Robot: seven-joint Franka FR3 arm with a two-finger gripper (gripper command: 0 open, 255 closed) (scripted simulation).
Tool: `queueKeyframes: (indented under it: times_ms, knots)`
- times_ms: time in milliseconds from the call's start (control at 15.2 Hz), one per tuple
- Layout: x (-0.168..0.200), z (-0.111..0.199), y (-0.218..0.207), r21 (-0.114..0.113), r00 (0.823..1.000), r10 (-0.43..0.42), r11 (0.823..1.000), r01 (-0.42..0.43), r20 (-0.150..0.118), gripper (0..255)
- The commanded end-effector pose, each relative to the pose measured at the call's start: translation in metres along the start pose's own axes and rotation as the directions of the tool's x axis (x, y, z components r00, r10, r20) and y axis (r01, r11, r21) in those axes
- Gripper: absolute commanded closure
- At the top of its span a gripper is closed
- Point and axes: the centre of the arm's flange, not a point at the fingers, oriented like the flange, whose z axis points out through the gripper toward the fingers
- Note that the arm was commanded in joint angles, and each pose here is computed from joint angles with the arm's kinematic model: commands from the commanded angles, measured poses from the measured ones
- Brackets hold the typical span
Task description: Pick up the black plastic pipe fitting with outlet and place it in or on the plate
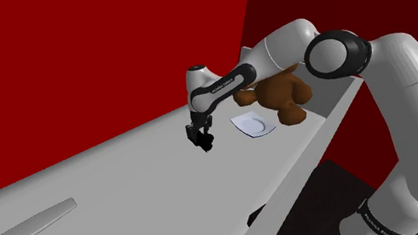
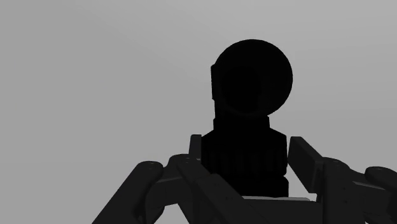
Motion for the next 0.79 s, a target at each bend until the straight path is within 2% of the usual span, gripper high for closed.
queueKeyframes:
  times_ms: [0, 726]
  knots:
    - [-0.001, -0.01, 0.001, 0.0, 1.0, 0.0, 1.0, 0.0, 0.0, 255]
    - [-0.004, -0.067, 0.005, 0.0, 1.0, 0.0, 1.0, 0.0, 0.0, 255]
